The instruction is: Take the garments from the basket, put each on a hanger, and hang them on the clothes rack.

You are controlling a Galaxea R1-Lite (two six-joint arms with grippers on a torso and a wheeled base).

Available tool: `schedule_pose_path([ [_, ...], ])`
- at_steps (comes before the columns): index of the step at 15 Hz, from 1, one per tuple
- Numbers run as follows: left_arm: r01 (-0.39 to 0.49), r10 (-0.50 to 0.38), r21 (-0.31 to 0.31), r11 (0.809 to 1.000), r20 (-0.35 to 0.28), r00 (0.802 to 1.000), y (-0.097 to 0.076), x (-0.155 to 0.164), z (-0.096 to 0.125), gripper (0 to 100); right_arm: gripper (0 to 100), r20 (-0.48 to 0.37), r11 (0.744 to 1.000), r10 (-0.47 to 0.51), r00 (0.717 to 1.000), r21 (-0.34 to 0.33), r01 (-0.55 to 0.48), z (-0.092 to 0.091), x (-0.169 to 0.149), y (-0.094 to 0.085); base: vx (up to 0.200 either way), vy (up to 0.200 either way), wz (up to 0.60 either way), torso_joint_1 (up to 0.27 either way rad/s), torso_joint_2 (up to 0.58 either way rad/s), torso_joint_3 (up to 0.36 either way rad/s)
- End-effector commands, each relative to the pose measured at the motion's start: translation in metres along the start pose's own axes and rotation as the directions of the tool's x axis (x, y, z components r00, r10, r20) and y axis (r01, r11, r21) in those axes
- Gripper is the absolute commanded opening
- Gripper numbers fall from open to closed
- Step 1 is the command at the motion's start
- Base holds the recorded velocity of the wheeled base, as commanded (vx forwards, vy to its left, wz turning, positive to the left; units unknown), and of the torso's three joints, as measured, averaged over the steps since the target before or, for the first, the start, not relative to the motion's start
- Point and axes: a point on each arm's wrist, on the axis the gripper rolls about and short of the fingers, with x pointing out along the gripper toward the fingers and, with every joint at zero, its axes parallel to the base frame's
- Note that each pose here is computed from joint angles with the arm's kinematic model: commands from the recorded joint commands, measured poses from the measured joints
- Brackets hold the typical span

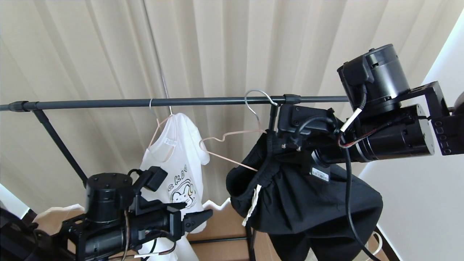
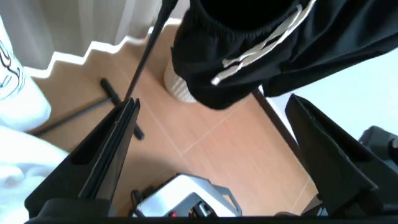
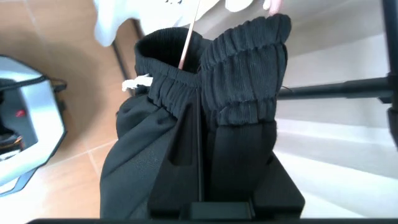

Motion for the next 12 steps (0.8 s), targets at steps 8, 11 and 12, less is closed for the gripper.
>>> schedule_pose_path([
  [8, -0.004, 0.003, -0.049, 0.999, -0.011, 1.000, -0.011, 0.047, 0.021, 100, 0, 0.072, 0.999, -0.005, 0.997, -0.045, 0.008, 0.004, -0.032, 0.020, 0.000, 0.000, 0.00, 0.000, 0.00, 0.000],
  [11, 0.003, -0.004, -0.046, 0.999, -0.023, 1.000, -0.013, 0.050, 0.018, 100, 0, 0.116, 0.998, -0.028, 0.993, -0.049, 0.034, 0.010, -0.039, 0.020, 0.000, 0.000, 0.00, 0.000, 0.00, 0.000],
  [12, 0.000, -0.002, -0.044, 0.999, -0.028, 1.000, -0.014, 0.051, 0.017, 100, 0, 0.123, 0.998, -0.034, 0.992, -0.048, 0.040, 0.010, -0.042, 0.020, 0.000, 0.000, 0.00, 0.000, 0.00, 0.000],
])
